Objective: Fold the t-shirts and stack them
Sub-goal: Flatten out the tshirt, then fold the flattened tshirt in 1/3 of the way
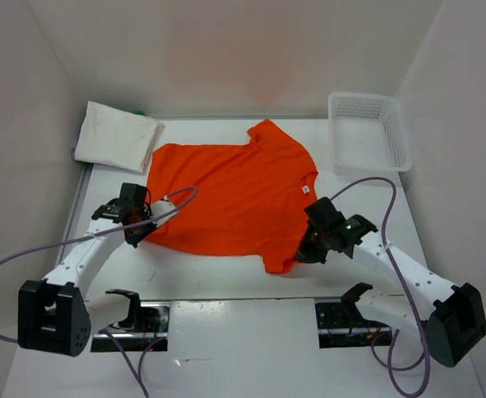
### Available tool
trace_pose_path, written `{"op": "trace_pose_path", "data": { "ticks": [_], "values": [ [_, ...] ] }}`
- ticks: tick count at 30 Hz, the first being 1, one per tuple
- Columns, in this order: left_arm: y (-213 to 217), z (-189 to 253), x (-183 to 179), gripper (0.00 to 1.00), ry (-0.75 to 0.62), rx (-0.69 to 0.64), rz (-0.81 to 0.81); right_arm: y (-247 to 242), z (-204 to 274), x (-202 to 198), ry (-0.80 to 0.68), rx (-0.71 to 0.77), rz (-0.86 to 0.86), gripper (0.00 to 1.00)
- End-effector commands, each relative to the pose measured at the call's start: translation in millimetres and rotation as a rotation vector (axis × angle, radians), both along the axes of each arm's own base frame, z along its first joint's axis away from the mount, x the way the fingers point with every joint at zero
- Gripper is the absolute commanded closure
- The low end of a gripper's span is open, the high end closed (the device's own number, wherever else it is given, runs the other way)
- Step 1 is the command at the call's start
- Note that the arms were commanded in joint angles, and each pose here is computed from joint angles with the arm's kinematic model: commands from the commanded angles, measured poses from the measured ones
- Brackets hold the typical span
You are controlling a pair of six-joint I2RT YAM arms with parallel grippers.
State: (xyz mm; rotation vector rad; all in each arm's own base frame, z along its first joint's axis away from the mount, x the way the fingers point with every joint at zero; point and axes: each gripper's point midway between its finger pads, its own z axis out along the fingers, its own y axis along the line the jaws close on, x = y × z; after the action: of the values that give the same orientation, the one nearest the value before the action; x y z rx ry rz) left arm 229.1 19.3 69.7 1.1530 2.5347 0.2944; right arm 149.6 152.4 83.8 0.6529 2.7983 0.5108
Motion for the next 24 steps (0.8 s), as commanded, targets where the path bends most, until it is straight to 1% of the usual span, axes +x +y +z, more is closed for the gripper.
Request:
{"op": "trace_pose_path", "data": {
  "ticks": [1,2,6,7,9,11,12,13,14,15,16,17,18,19,20,22,23,24],
  "values": [
    [7,6,-18,0.9,0.016,0.034,-0.001,10,2,-8,0.007,-0.005,-0.02,1.0],
    [8,3,-27,0.9,0.043,0.037,-0.002,9,1,-12,0.019,-0.022,-0.016,1.0],
    [13,9,-44,0.92,0.052,0.054,-0.009,12,1,-30,0.068,-0.052,0.007,1.0],
    [16,14,-45,0.93,0.032,0.076,-0.008,13,6,-33,0.066,-0.046,0.006,1.0],
    [20,15,-47,0.93,0.023,0.102,-0.014,11,21,-35,0.059,-0.034,-0.002,1.0],
    [18,13,-46,0.95,0.035,0.099,-0.044,5,34,-30,0.007,-0.044,-0.02,1.0],
    [18,10,-47,0.95,0.057,0.101,-0.045,3,49,-21,-0.026,-0.042,-0.031,1.0],
    [17,14,-37,0.95,0.026,0.094,-0.034,-10,54,-7,-0.063,-0.083,-0.049,1.0],
    [16,16,-31,0.95,0.015,0.093,-0.033,-17,55,3,-0.061,-0.118,-0.051,1.0],
    [15,15,-25,0.95,0.02,0.089,-0.022,-20,66,19,-0.098,-0.118,-0.053,1.0],
    [15,24,-8,0.95,-0.035,0.088,0.0,-24,68,31,-0.114,-0.124,-0.049,1.0],
    [13,21,0,0.95,-0.023,0.086,0.008,-36,64,50,-0.118,-0.151,-0.035,1.0],
    [13,21,7,0.93,-0.028,0.087,0.027,-32,72,75,-0.186,-0.121,-0.029,1.0],
    [12,22,20,0.93,-0.048,0.079,0.041,-32,72,90,-0.204,-0.115,-0.018,1.0],
    [14,22,34,0.93,-0.036,0.103,0.066,-31,70,116,-0.228,-0.103,0.014,1.0],
    [14,21,50,0.93,-0.036,0.103,0.113,-27,68,140,-0.251,-0.108,0.054,1.0],
    [16,19,62,0.93,-0.021,0.102,0.136,-22,65,158,-0.251,-0.126,0.09,1.0],
    [18,19,70,0.93,-0.027,0.097,0.157,-25,64,172,-0.268,-0.143,0.091,1.0]
  ]
}}
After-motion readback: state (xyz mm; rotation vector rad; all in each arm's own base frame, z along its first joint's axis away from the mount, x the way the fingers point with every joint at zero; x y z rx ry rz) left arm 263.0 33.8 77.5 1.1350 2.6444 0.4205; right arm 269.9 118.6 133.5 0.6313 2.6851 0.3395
